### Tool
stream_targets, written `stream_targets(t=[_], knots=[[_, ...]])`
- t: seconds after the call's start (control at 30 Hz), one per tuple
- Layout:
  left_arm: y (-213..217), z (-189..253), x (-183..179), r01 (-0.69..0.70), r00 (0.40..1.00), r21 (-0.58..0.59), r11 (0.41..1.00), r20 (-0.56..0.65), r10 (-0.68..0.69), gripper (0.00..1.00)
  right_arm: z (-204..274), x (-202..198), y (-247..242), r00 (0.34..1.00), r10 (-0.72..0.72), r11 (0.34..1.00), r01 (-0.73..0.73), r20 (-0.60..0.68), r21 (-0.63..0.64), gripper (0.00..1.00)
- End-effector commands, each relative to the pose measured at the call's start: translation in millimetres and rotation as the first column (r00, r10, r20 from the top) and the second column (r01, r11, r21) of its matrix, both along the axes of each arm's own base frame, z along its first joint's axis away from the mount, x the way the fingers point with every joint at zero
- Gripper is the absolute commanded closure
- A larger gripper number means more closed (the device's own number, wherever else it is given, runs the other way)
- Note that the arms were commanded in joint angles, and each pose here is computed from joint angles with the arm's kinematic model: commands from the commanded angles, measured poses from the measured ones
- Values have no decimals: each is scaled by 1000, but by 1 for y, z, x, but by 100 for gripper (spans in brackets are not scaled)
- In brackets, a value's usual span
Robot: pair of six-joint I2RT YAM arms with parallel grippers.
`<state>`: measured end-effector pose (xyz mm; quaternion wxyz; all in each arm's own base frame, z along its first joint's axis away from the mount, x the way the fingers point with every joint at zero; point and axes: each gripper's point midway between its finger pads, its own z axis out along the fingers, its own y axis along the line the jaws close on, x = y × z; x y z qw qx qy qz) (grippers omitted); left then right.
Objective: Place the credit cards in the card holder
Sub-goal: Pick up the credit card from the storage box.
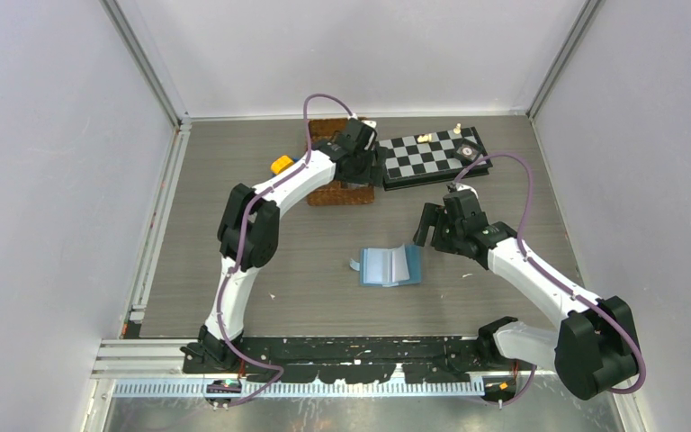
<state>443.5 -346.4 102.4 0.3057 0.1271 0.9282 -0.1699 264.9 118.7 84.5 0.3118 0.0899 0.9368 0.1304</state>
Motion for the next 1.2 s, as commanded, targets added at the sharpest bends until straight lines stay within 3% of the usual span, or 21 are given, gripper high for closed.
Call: stream_targets(t=[0.0,0.17,0.3,0.5,0.83,1.17], knots=[[16,20,14,-56,995,72,996,82,50,17,10,7,3,999,2,1000,-3,41,22,15],[15,1,14,-38,999,107,994,35,34,14,10,7,3,999,3,1000,-4,41,22,15],[1,-4,11,0,1000,49,999,9,-1,13,9,7,3,999,5,1000,-6,38,22,15],[-20,13,6,47,999,-70,996,12,-46,14,9,7,3,999,6,1000,-7,39,23,15],[-27,39,5,61,997,-147,987,58,-53,15,9,7,4,999,7,1000,-8,40,28,15],[-25,39,3,57,997,-144,988,59,-49,25,9,7,5,999,10,999,-11,40,31,15]])
